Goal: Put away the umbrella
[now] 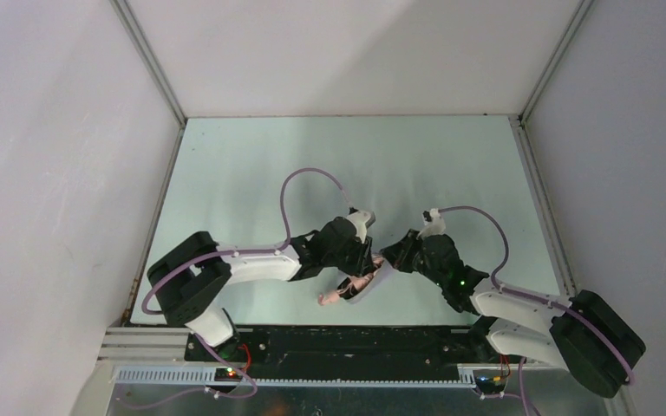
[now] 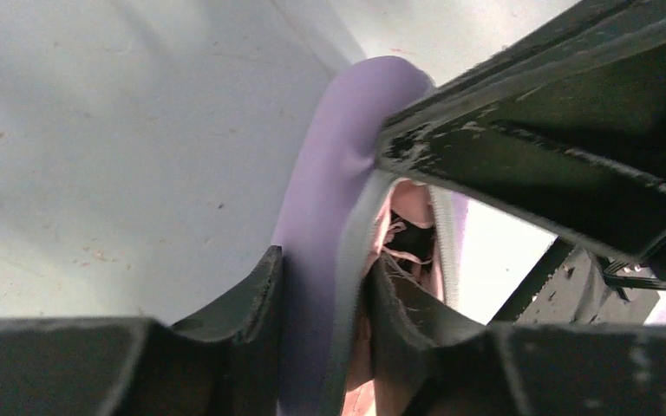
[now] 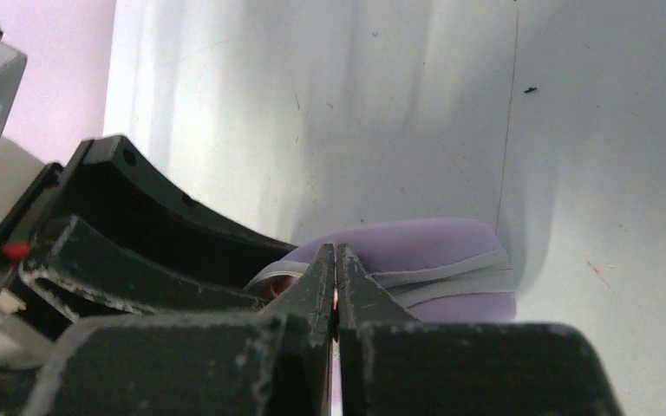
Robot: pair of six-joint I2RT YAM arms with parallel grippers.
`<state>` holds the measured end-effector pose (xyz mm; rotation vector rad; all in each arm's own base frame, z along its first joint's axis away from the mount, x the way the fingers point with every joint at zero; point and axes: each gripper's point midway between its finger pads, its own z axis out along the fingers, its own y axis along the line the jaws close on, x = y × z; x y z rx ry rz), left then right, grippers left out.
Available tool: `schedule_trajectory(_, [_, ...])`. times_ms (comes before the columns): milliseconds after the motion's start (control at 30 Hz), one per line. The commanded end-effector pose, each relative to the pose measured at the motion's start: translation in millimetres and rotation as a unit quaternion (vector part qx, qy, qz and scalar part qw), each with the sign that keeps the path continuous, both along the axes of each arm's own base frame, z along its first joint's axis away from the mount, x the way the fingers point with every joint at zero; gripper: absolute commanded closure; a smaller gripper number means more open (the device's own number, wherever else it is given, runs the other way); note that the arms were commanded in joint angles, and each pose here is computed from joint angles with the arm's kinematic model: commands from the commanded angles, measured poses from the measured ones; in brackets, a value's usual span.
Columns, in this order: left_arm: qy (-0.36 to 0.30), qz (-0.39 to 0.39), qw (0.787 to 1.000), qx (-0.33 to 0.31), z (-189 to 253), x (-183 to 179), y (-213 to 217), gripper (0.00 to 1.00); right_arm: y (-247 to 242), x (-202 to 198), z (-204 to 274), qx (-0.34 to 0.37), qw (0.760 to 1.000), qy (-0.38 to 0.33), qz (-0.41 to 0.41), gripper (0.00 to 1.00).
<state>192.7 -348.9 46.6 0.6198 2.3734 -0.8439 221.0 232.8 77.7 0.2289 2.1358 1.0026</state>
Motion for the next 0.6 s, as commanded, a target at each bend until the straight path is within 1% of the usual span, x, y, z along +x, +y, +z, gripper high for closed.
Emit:
schedule_trajectory(0, [0.007,0.031,0.998,0.053,-57.9,-7.7,2.1,0.72,58.2,-29.7,41.6,0.069,0.994,-0.009,0.088,1.0])
schedule_trajectory(33, [0.002,0.035,0.998,0.049,-57.7,-4.2,-1.6,0.78,69.0,-41.2,46.2,0.073,0.992,-0.011,0.105,1.0])
schedule_trajectory(100, [-0.003,0.042,0.998,0.05,-60.0,0.8,-4.3,0.84,80.1,-56.3,48.2,0.078,0.989,-0.005,0.125,1.0])
schedule_trajectory(200, [-0.017,0.047,0.998,0.043,-52.7,6.8,-6.6,0.85,75.3,-56.9,39.0,0.057,0.992,0.002,0.112,1.0])
schedule_trajectory(267, [-0.026,0.045,0.998,0.039,-43.9,7.8,-6.2,0.81,65.1,-48.1,35.3,0.044,0.995,-0.002,0.092,1.0])
schedule_trajectory(333, [-0.032,0.037,0.998,0.034,-33.0,5.9,-5.0,0.73,53.1,-39.6,31.7,0.034,0.996,-0.007,0.076,1.0])
schedule_trajectory(367, [-0.036,0.03,0.999,0.023,-22.1,4.4,-6.6,0.62,48.8,-36.8,32.0,0.028,0.997,-0.014,0.073,1.0])
schedule_trajectory(400, [-0.035,0.023,0.999,0.026,-20.4,1.3,-4.3,0.56,41.8,-31.2,28.6,0.019,0.998,-0.012,0.063,1.0])
schedule_trajectory(433, [-0.039,0.016,0.999,0.014,-8.6,-0.4,-5.5,0.45,38.1,-28.5,28.8,0.015,0.998,-0.016,0.061,1.0])
schedule_trajectory(467, [-0.041,0.011,0.999,0.018,-6.3,-1.9,-2.4,0.35,31.6,-23.8,25.3,0.012,0.998,-0.011,0.054,1.0])
schedule_trajectory(500, [-0.04,-0.005,0.999,0.002,5.6,-7.4,-5.3,0.31,28.4,-21.3,24.9,0.012,0.998,-0.012,0.052,1.0])
schedule_trajectory(533, [-0.037,-0.023,0.999,0.0,8.7,-13.8,-4.7,0.24,22.4,-17.2,22.2,0.013,0.999,-0.008,0.047,1.0])
schedule_trajectory(567, [-0.041,-0.031,0.999,-0.01,17.9,-16.4,-5.4,0.2,17.2,-12.3,22.3,0.014,0.999,-0.009,0.04,1.0])
